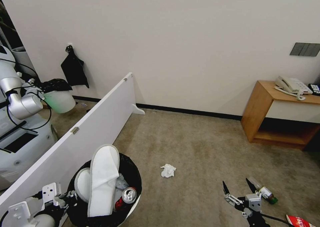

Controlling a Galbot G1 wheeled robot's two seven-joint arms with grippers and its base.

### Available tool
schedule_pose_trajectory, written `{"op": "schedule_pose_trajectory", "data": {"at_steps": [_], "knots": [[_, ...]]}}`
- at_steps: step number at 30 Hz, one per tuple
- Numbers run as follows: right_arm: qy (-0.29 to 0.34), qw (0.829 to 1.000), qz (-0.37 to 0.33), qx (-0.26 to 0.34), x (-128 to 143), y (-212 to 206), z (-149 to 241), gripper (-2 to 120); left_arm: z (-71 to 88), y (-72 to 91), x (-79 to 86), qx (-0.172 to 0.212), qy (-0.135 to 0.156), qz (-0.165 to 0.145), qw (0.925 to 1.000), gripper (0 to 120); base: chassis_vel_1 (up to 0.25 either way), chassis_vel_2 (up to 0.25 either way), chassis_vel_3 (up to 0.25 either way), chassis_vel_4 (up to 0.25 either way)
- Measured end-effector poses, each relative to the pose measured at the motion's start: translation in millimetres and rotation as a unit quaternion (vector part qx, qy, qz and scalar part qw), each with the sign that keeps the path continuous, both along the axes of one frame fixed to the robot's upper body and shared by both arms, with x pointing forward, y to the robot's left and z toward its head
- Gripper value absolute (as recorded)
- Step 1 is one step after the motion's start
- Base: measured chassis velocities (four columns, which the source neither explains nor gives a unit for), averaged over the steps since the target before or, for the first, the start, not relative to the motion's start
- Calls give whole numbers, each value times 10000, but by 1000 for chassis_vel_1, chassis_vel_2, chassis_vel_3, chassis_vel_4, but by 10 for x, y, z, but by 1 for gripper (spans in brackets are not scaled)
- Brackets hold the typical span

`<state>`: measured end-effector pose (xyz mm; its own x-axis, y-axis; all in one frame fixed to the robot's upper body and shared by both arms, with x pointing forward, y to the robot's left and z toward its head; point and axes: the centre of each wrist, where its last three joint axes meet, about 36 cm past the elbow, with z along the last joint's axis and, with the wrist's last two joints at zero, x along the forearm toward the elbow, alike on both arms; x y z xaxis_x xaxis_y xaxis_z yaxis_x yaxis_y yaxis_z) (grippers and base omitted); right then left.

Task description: Pick up the trash bin, then pick up the garbage from the floor and place it into the trash bin.

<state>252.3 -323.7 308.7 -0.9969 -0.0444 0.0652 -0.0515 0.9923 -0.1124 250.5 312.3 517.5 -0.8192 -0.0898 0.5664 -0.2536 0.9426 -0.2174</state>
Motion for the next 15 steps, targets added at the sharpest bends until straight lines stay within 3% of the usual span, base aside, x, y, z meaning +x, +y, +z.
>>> {"op": "schedule_pose_trajectory", "data": {"at_steps": [15], "knots": [[1,10000,22,43,36,4,-18,100,-23,8,34,-12,5,4,10000,2,-51,64,46,-58]]}}
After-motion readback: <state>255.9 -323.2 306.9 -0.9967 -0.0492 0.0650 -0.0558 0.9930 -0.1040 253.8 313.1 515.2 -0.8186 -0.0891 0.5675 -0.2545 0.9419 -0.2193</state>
